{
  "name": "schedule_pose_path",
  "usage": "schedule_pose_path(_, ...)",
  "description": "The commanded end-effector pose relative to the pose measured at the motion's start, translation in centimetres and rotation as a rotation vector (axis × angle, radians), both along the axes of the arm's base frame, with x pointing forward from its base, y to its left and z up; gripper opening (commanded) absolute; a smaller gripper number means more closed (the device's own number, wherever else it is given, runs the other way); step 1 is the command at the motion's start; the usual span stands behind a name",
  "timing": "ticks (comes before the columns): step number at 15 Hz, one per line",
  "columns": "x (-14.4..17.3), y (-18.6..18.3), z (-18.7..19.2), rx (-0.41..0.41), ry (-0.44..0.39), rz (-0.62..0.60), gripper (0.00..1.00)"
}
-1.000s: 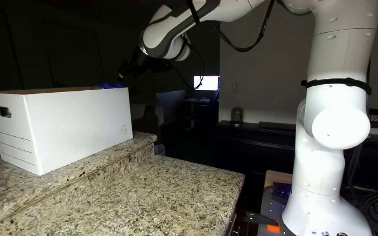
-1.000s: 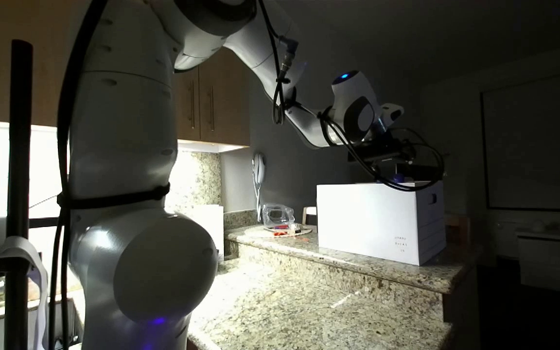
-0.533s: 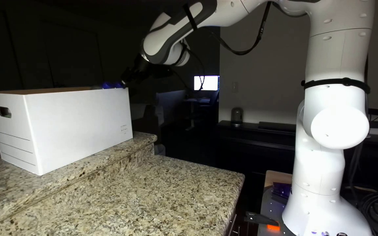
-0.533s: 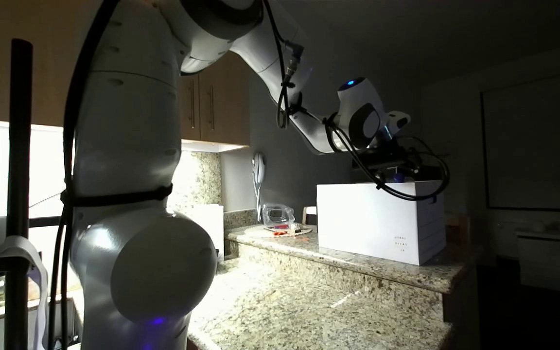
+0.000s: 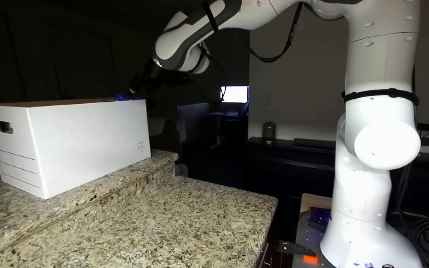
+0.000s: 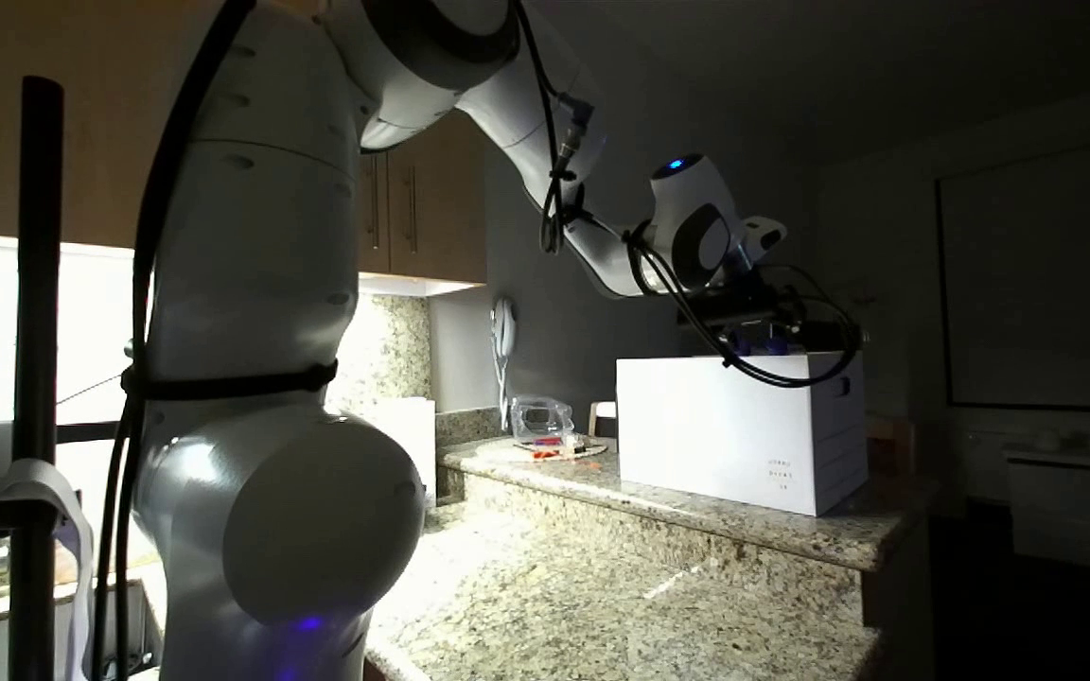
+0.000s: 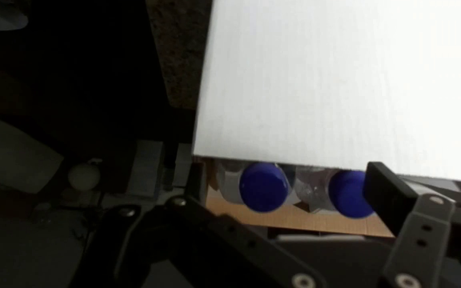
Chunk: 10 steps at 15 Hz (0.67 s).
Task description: Remove the water bottles from the box and put them on the counter
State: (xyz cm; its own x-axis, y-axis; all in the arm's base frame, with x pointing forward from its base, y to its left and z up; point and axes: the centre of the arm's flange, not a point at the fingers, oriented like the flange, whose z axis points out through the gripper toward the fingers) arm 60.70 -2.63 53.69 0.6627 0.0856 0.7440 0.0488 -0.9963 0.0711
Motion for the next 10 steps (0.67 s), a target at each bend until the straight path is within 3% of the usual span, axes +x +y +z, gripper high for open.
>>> schedule_pose_path(1, 0.7, 0.6, 2.9, -0.011, -0.077, -0.002, 1.00)
schedule_pose_path(10, 4.1, 0.1, 0.1, -0.023, -0.130, -0.039, 1.00)
